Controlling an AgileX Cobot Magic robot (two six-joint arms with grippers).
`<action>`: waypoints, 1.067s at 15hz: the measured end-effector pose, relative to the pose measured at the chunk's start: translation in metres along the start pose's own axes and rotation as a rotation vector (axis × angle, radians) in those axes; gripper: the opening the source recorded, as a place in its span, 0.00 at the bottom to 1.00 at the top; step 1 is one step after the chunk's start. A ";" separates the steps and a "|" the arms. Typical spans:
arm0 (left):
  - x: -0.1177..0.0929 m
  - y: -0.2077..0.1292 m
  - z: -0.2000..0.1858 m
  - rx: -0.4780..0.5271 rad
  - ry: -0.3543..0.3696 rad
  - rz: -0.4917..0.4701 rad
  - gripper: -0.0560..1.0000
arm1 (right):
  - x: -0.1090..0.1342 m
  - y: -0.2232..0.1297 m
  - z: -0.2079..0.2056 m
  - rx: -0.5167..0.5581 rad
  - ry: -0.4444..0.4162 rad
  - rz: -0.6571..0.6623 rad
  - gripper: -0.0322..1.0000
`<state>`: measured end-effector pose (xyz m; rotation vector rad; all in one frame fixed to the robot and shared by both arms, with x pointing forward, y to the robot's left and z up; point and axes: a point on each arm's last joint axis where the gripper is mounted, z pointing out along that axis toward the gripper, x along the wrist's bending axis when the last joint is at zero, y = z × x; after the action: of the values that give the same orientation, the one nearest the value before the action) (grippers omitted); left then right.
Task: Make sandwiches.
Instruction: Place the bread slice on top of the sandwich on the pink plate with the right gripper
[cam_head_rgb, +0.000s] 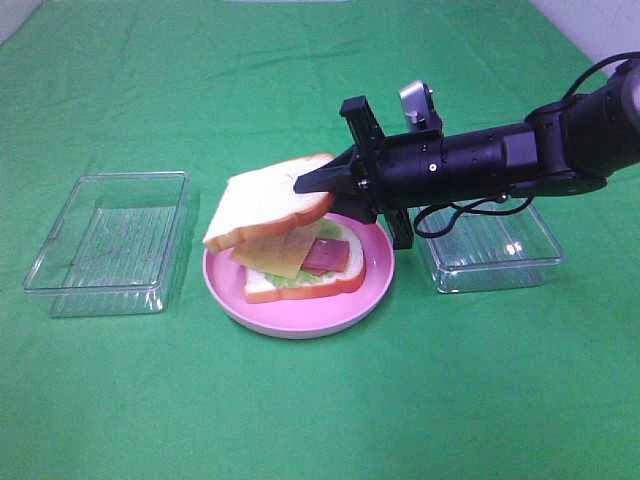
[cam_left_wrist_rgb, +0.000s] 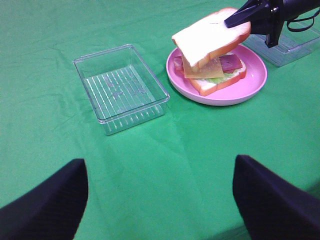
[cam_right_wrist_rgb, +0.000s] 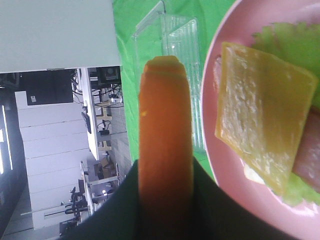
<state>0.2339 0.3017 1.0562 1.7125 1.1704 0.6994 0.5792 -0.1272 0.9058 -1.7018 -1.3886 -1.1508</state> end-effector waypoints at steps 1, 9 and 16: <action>0.000 0.000 0.000 0.000 0.000 0.000 0.77 | 0.000 0.000 0.001 -0.008 -0.011 -0.002 0.20; 0.000 0.000 0.000 0.000 0.000 0.000 0.77 | -0.022 0.001 0.010 -0.013 -0.075 0.039 0.20; 0.000 0.000 0.000 0.000 0.000 0.000 0.77 | -0.022 0.001 0.010 -0.015 -0.077 0.039 0.58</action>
<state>0.2339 0.3017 1.0562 1.7125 1.1704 0.6994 0.5816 -0.1280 0.8818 -1.7925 -1.3903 -1.0870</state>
